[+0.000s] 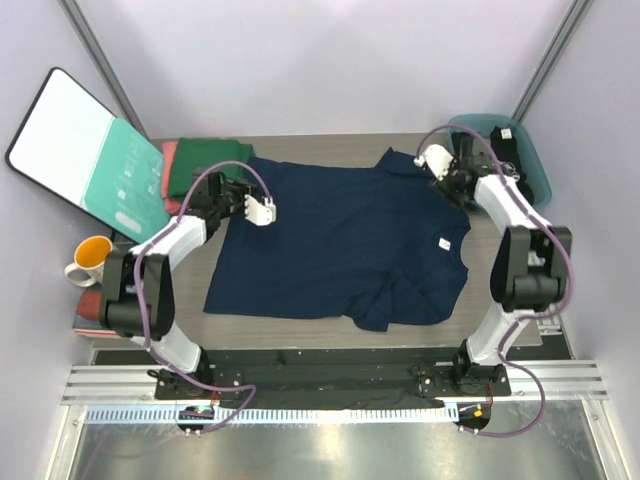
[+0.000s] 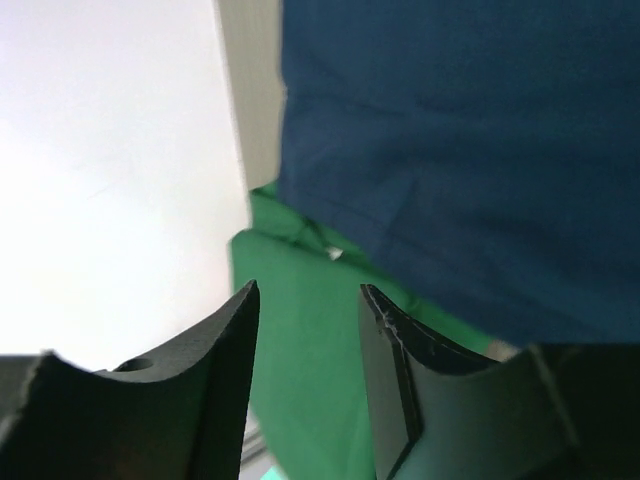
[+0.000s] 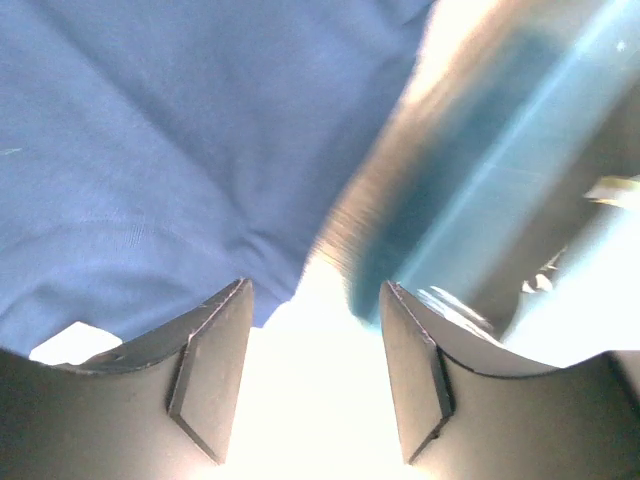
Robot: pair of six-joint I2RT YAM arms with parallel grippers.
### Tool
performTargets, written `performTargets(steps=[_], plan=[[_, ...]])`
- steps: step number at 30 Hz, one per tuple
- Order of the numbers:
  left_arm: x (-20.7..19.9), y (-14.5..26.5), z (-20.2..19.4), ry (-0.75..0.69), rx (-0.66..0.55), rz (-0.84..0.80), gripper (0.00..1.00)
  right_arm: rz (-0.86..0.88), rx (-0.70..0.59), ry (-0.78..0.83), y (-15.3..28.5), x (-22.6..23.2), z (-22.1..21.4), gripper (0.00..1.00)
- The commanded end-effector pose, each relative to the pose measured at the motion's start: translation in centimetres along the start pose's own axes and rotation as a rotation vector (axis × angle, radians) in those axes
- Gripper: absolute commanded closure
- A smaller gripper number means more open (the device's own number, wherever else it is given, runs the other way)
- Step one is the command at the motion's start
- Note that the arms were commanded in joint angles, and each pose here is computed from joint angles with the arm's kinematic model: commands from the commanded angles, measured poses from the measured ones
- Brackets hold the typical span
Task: Fold and stack the t-shirts
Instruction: Grap the side of the flattened tshirt closest away from the robot with both arms
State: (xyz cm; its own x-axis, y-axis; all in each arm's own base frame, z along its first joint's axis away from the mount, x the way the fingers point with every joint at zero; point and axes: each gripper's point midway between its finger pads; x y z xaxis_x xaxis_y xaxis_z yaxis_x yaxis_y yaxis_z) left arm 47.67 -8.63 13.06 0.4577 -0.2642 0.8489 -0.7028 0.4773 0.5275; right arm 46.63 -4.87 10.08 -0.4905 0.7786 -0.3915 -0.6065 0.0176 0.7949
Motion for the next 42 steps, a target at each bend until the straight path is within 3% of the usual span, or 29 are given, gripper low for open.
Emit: performTargets(steps=[1, 5, 13, 17, 24, 28, 30, 35, 37, 42], plan=[[2.4, 4.6, 2.1, -0.03, -0.026, 0.032, 0.54, 0.057, -0.176, 0.185, 8.3, 0.0, 4.3, 0.4], [-2.1, 7.7, 5.1, -0.084, -0.116, -0.155, 0.51, 0.348, -0.047, 0.354, 10.6, 7.0, -0.8, 0.39], [-7.5, 10.8, 9.0, -0.07, -0.229, -0.289, 0.49, 0.587, -0.008, 0.356, 11.7, 14.0, -2.5, 0.4], [-10.4, 13.4, 10.3, -0.095, -0.257, -0.395, 0.5, 0.65, -0.019, 0.486, 11.6, 17.6, -2.5, 0.4], [-16.2, 17.0, 11.1, -0.168, -0.244, -0.572, 0.5, 0.724, -0.084, 0.572, 11.8, 21.4, -3.0, 0.39], [-17.5, 17.7, 11.4, -0.19, -0.253, -0.608, 0.52, 0.643, -0.098, 0.617, 10.4, 22.3, -2.5, 0.39], [-17.8, 18.0, 11.8, -0.171, -0.264, -0.615, 0.52, 0.614, -0.071, 0.602, 9.6, 22.2, -2.0, 0.4], [-20.0, 19.6, 12.9, -0.134, -0.293, -0.687, 0.52, 0.613, -0.046, 0.25, 9.8, 21.7, 1.6, 0.43], [-20.1, 19.7, 13.0, -0.131, -0.274, -0.658, 0.52, 0.66, -0.093, 0.185, 10.6, 22.0, 2.0, 0.42], [-22.6, 20.4, 13.3, -0.099, -0.241, -0.674, 0.52, 0.685, -0.038, 0.137, 9.9, 23.3, -0.3, 0.42]])
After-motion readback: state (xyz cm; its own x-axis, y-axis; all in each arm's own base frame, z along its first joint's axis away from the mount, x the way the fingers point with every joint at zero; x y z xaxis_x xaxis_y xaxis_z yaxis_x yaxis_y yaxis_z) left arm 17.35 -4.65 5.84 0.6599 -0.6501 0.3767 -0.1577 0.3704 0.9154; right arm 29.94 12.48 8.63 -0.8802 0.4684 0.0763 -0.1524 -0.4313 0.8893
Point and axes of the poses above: each gripper's point midway between its finger pads, its own y axis back along the fingers, its own x axis along the line the jaws close on, z = x × y, and after that the axes turned 12 degrees about -y, right-handed
